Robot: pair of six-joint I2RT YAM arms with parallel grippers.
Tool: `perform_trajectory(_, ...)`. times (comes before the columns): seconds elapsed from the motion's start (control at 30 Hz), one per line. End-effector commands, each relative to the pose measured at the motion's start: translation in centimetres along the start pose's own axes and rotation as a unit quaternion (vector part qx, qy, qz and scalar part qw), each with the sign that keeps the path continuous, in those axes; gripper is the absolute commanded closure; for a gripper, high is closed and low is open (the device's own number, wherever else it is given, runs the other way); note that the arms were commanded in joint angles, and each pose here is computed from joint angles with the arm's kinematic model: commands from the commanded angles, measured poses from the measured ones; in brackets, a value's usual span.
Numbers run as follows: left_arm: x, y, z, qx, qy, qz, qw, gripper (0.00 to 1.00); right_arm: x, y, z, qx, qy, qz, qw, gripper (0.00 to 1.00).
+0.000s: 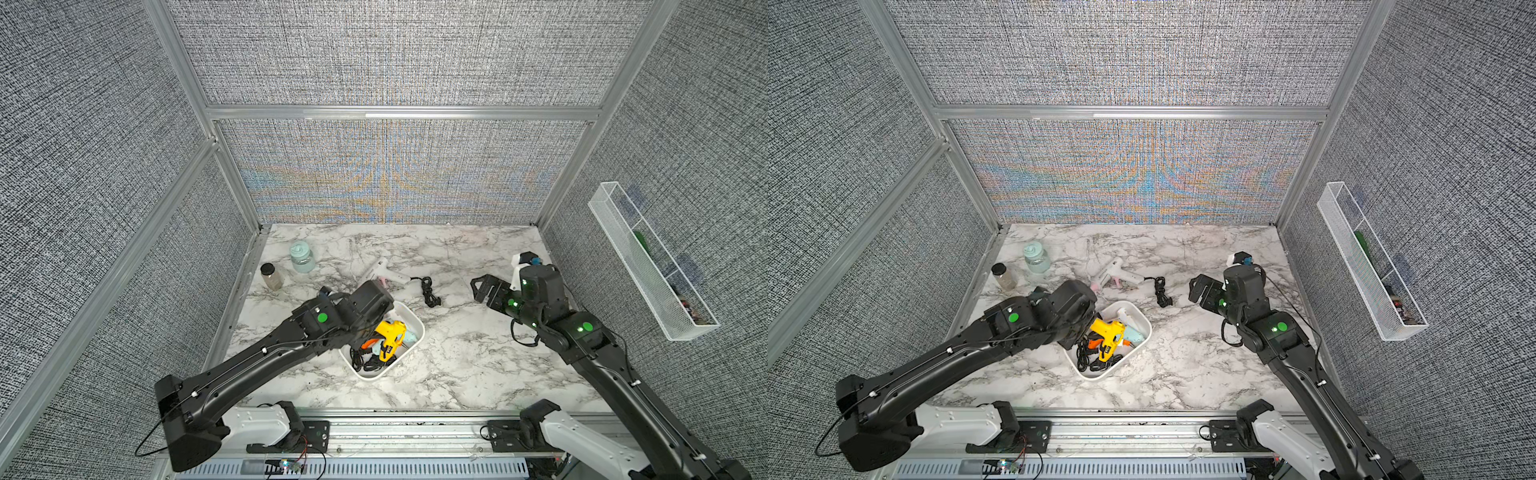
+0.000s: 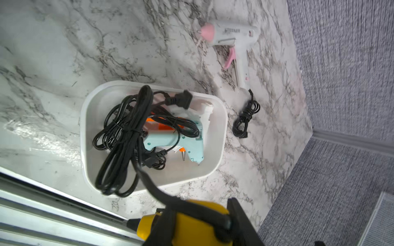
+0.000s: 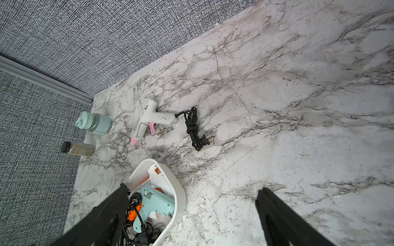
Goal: Put the hot melt glue gun into the storage box
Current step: Place the hot melt adhesive gun in the storage box.
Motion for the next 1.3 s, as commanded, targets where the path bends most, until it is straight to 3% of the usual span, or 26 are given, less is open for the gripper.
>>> perform_trajectory(0.0,-0.3,-0.3,-1.3,-0.09,-0.17,0.071,0.979,0.99,0.1,-0.2,-0.1,0.0,-0.005,-0.004,1.0,0.01)
perform_trajectory(0.1,-0.8,0.0,-1.4,-0.11,-0.197,0.085,0.971,0.99,0.1,0.0,0.0,0.004,-0.005,-0.004,1.0,0.01)
perform_trajectory(0.3,-1.9,2.4,0.2,-0.083,-0.283,0.115,0.949,1.0,0.1,0.1,0.0,0.005,-0.005,-0.004,1.0,0.01)
perform_trajectory(0.67,-1.7,7.3,2.4,-0.066,-0.4,0.088,0.91,1.0,0.0,-0.3,0.0,0.004,-0.01,-0.001,1.0,0.01)
perform_trajectory(0.87,-1.3,10.4,3.6,-0.059,-0.414,0.079,0.905,1.0,-0.1,-0.4,0.1,0.004,-0.015,0.002,1.0,0.01)
perform_trajectory(1.27,0.6,13.4,2.4,-0.057,-0.445,0.077,0.89,1.0,-0.3,-0.4,0.1,0.003,-0.022,0.014,1.0,0.01)
Point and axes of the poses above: each gripper's point midway between its finger pads, its own y axis out along the fingers, its own x axis along the line the jaws close on, z = x × y, the point moved 10 cm from there along -y, back along the fingers, and after that the axes turned 11 degrees about y, right-handed, at the moved point
